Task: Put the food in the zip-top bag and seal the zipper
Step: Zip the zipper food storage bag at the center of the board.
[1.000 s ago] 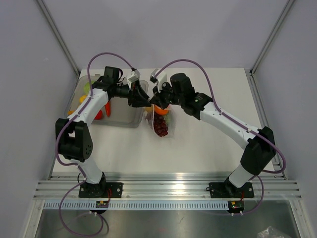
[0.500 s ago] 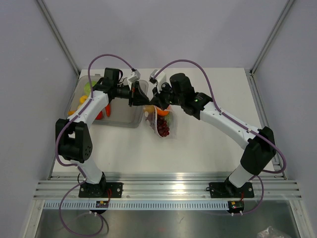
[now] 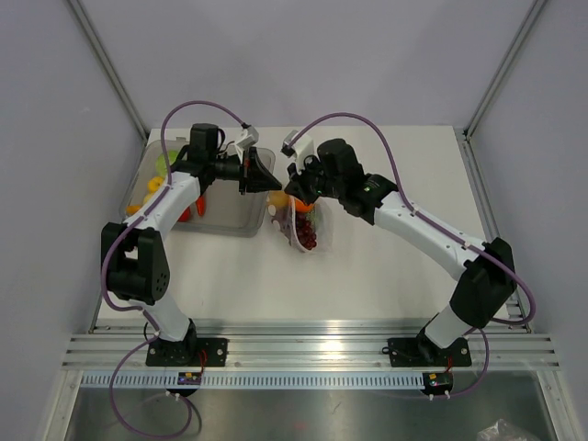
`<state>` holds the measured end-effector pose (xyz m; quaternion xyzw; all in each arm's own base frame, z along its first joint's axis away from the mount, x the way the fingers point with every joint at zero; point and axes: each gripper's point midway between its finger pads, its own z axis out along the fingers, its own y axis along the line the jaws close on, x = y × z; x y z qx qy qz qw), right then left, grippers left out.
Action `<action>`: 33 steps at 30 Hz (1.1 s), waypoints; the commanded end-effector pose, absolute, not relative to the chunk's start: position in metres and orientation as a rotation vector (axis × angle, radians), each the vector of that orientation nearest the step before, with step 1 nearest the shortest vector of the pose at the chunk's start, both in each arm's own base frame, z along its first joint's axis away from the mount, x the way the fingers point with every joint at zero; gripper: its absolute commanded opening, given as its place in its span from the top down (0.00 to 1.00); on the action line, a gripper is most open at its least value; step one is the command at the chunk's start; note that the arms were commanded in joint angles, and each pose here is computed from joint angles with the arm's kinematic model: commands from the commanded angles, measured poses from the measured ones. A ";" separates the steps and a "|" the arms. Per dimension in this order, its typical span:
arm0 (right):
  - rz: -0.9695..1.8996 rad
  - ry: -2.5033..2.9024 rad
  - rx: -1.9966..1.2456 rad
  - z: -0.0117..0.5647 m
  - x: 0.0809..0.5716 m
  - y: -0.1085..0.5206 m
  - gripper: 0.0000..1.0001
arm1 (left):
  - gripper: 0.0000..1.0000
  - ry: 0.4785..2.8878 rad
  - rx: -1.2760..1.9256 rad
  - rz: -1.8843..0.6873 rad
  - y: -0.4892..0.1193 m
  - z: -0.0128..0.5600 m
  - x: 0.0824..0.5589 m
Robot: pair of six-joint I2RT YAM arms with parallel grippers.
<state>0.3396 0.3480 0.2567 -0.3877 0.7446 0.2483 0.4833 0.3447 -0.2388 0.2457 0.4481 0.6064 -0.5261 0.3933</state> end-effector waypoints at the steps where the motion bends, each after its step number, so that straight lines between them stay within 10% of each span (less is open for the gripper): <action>1: 0.557 1.816 -0.931 0.273 0.328 0.332 1.00 | 1.00 1.465 1.120 -1.159 -0.223 0.276 0.365; 22: 0.350 1.924 -0.916 0.253 0.307 0.273 1.00 | 1.00 1.442 1.092 -1.177 -0.212 0.291 0.369; 23: 0.382 1.906 -0.933 0.256 0.304 0.278 1.00 | 0.86 1.469 1.094 -1.221 -0.214 0.288 0.363; 24: 0.389 1.895 -0.938 0.257 0.304 0.279 1.00 | 0.45 1.445 1.130 -1.230 -0.220 0.295 0.357; 27: 0.408 1.854 -0.964 0.264 0.302 0.283 1.00 | 0.04 1.434 1.213 -1.164 -0.232 0.291 0.345; 33: 0.399 1.828 -0.998 0.270 0.303 0.284 1.00 | 0.01 1.438 1.304 -1.130 -0.257 0.282 0.331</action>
